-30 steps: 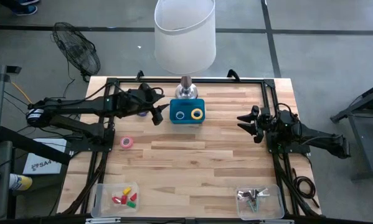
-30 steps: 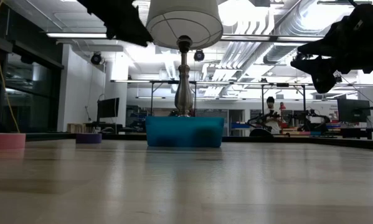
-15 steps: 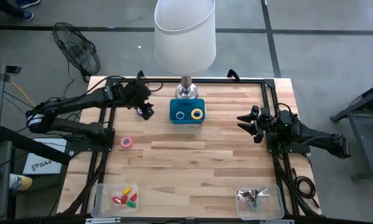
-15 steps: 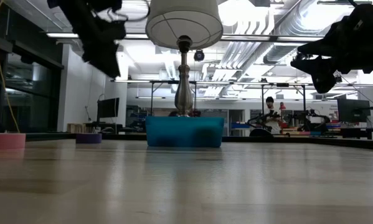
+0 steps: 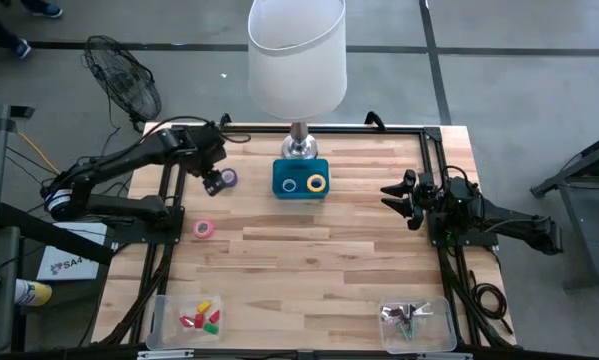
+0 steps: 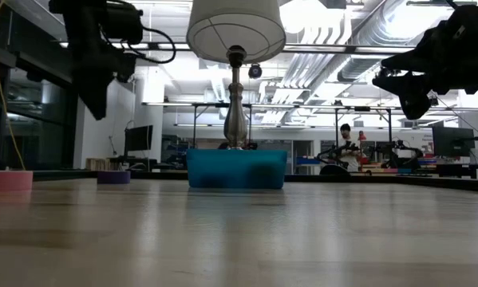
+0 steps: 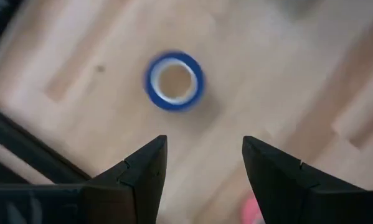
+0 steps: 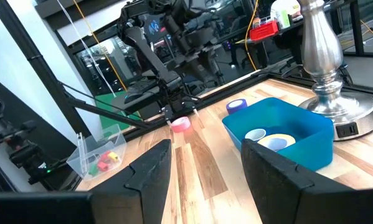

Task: Pick and place Stapler, Stapler remover, tape
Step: Put the pink tape into the blue bin

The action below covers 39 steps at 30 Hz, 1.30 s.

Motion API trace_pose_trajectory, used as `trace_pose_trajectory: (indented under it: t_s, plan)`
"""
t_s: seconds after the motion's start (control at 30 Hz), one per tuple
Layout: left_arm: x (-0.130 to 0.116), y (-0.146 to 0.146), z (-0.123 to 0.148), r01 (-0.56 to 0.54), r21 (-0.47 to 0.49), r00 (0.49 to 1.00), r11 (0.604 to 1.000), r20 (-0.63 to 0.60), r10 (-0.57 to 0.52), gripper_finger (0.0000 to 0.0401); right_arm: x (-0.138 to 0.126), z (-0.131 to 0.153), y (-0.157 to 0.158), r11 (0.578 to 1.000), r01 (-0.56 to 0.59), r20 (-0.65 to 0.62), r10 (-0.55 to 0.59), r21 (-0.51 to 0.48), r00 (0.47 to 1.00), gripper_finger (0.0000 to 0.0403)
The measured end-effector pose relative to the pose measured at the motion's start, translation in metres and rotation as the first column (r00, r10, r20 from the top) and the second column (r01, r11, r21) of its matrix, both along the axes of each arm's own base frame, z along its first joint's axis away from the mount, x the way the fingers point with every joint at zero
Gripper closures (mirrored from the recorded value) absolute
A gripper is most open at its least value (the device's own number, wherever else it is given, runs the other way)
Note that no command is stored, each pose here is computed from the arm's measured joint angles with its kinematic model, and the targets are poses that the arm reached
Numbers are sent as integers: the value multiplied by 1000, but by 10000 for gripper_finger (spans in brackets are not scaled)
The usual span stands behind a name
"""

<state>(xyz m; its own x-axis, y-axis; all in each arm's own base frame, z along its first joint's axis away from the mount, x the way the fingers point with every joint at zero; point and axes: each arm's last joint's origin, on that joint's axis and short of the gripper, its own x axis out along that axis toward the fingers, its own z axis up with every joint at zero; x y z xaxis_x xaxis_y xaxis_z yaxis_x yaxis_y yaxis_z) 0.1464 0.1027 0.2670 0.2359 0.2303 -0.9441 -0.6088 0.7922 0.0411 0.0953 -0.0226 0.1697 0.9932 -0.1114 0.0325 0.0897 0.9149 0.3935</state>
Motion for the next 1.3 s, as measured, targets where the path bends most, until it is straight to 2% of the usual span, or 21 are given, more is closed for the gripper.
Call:
trace_pose_trajectory:
  t_s: [0.13,0.4,0.57,0.73,1.0,1.3]
  plan:
    - [-6,-5,-3,19,-72,998,997,-60,-23,197,0,0,0,1000,0,0,0,0,1000,217]
    - [-16,-12,-5,-102,-154,986,983,-146,80,197,0,0,0,1000,0,-1,0,0,1000,217]
    - [-17,-13,-5,-148,-169,980,975,-156,122,197,0,0,0,1000,0,-1,0,0,1000,217]
    - [-16,-15,-5,-144,-186,981,972,-154,115,197,0,0,0,1000,0,0,0,0,1000,217]
    - [-6,-37,-6,-135,-177,980,975,-172,104,197,0,0,0,1000,0,2,0,-1,1000,217]
    - [-9,-64,-47,-173,-254,955,952,-278,100,197,0,0,0,1000,-1,4,1,-1,1000,217]
